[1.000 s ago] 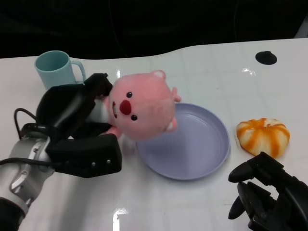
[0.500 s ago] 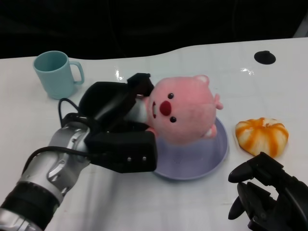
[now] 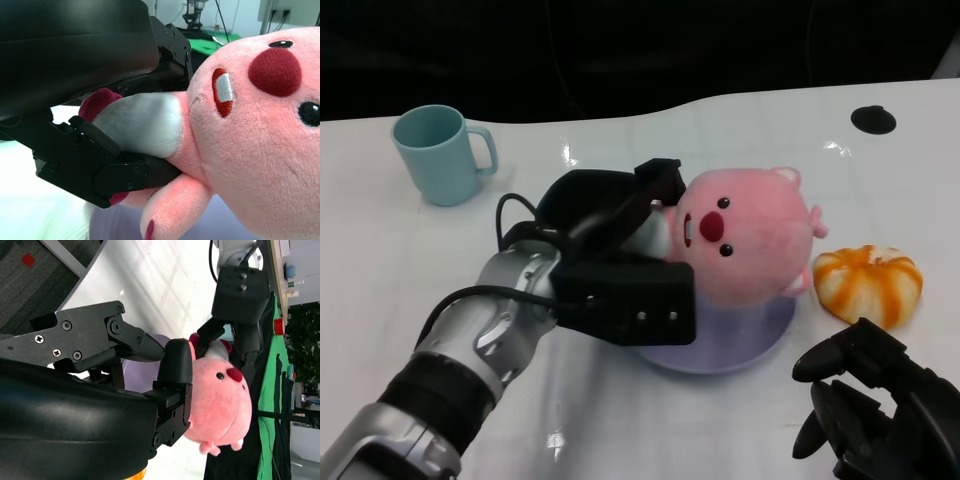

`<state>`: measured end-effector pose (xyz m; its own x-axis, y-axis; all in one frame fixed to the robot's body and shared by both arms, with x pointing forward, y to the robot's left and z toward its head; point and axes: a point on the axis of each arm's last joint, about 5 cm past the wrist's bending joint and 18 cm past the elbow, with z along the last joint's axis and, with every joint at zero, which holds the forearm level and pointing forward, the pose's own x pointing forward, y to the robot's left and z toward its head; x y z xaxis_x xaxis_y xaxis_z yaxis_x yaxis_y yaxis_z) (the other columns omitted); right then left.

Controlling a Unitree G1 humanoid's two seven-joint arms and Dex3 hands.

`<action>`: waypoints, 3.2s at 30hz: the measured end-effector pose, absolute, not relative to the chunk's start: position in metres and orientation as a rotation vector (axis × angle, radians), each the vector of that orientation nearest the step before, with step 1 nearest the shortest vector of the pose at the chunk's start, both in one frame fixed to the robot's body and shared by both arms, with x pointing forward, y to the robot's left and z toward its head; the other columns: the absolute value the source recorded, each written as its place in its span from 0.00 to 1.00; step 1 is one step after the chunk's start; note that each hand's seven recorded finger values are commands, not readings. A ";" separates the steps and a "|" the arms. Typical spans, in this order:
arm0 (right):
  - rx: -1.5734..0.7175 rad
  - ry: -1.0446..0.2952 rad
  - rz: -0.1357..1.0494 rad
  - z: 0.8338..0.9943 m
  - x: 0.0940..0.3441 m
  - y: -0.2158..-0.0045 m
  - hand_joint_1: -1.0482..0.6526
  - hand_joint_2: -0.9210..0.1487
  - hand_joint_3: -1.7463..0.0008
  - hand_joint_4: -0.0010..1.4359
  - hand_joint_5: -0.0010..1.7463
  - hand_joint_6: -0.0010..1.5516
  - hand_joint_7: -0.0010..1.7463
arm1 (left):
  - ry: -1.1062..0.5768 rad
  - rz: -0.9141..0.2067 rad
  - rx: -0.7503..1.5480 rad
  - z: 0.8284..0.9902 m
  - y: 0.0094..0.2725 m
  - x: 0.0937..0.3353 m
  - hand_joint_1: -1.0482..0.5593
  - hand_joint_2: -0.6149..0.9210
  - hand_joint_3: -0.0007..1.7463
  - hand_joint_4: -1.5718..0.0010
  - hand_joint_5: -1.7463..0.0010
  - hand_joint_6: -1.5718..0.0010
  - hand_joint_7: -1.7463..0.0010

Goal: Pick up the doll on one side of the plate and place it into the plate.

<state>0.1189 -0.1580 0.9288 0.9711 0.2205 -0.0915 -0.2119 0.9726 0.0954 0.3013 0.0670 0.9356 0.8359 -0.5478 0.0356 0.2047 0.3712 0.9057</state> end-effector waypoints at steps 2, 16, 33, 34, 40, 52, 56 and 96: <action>0.083 0.104 0.219 0.929 0.119 -0.158 0.44 0.00 0.64 0.33 1.00 0.21 0.98 | -0.346 -0.507 1.097 0.934 0.064 0.302 0.52 0.73 0.59 0.43 0.00 0.57 0.00; 0.075 0.106 0.221 0.928 0.118 -0.157 0.44 0.00 0.64 0.33 1.00 0.22 0.98 | -0.284 -0.563 1.092 0.929 0.062 0.304 0.41 1.00 0.15 0.67 0.54 0.59 0.98; 0.069 0.103 0.221 0.929 0.118 -0.158 0.44 0.00 0.64 0.33 1.00 0.22 0.97 | -0.364 -0.604 1.177 0.954 0.076 0.303 0.01 1.00 0.36 1.00 1.00 1.00 1.00; 0.068 0.103 0.221 0.929 0.118 -0.158 0.44 0.00 0.64 0.33 1.00 0.22 0.97 | -0.370 -0.605 1.179 0.956 0.077 0.303 0.01 1.00 0.36 1.00 1.00 1.00 1.00; 0.068 0.100 0.222 0.929 0.119 -0.158 0.44 0.00 0.64 0.33 1.00 0.23 0.97 | -0.394 -0.602 1.190 0.966 0.086 0.297 0.00 1.00 0.36 1.00 1.00 1.00 1.00; 0.071 0.099 0.221 0.929 0.119 -0.158 0.44 0.00 0.64 0.33 1.00 0.22 0.97 | -0.383 -0.571 1.014 0.973 0.122 0.283 0.05 1.00 0.30 0.96 0.98 0.97 0.99; 0.068 0.099 0.221 0.929 0.119 -0.158 0.44 0.00 0.65 0.33 1.00 0.23 0.97 | -0.346 -0.572 0.920 0.968 0.135 0.277 0.10 1.00 0.27 0.93 0.95 0.94 0.97; 0.080 0.093 0.231 0.929 0.121 -0.159 0.43 0.00 0.65 0.34 1.00 0.23 0.97 | 0.160 -0.396 -0.004 0.926 0.194 0.186 0.61 0.80 0.63 0.52 0.00 0.55 0.18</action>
<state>0.1208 -0.1586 0.9294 0.9691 0.2326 -0.0828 -0.2251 0.9702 0.0900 0.1855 0.1944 0.9260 0.9101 -0.3844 -0.1549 0.3838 0.9228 -0.0351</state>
